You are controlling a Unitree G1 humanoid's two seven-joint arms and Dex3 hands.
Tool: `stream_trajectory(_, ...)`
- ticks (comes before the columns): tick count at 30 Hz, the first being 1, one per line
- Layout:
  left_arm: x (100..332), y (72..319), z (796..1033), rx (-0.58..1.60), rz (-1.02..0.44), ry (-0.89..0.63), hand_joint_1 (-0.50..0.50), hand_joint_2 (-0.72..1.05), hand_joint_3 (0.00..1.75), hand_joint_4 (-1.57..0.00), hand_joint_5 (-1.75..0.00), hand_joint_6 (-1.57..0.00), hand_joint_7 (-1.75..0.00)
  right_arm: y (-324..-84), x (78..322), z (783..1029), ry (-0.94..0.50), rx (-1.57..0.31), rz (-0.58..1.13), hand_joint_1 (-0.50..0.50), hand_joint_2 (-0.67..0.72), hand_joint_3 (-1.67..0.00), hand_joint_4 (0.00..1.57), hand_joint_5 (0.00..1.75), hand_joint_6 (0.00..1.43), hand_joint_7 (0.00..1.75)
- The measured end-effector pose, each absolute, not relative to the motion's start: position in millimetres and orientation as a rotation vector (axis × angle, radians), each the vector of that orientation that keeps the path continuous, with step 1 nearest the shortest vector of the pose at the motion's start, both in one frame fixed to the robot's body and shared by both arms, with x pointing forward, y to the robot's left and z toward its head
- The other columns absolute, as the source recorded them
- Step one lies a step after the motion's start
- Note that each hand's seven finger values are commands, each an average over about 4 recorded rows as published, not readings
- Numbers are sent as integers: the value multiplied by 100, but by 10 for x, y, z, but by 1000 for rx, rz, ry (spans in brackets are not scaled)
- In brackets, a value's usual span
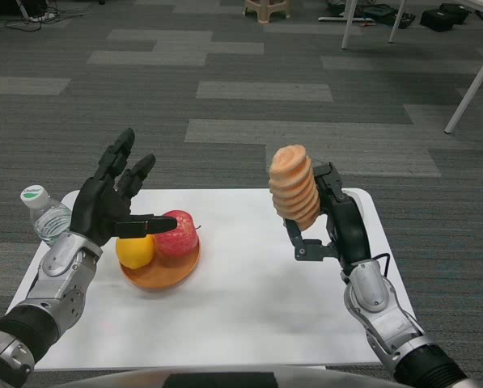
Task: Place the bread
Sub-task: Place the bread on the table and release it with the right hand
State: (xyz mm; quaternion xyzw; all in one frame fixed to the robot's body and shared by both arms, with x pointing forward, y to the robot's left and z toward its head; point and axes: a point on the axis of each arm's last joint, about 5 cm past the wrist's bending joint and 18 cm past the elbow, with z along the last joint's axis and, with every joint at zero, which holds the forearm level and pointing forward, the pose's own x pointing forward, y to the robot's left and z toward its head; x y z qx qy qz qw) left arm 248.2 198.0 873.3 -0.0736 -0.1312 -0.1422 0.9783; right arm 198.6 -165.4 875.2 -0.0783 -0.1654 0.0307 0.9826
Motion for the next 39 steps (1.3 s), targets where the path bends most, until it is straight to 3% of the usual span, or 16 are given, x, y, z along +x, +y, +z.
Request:
stream_trajectory(5,2483,1986,8735,-148,-284,-266,50,52,9,0,-41,0,0,-1647,2001,8765,-339,-157,65,-38,-48,-143,69,155,54,155)
stream_trajectory(16,2483,2034,8750,-133,-279,-266,50,52,0,0,-41,0,0,-1635,2020,8765,-345,-153,66,-35,-48,-143,69,160,54,154)
stream_trajectory(23,2484,2037,8751,-137,-276,-267,50,52,7,0,-41,0,0,-1613,2040,8742,-335,-147,63,-36,-48,-143,69,155,54,155)
stream_trajectory(30,2487,2038,8753,-149,-268,-271,50,52,4,0,-41,0,0,-1599,2094,8776,-352,-147,68,-34,-48,-143,69,162,54,157)
stream_trajectory(39,2487,2040,8753,-154,-265,-272,50,52,7,0,-41,0,0,-1548,2103,8778,-355,-127,74,-38,-48,-143,66,155,54,155)
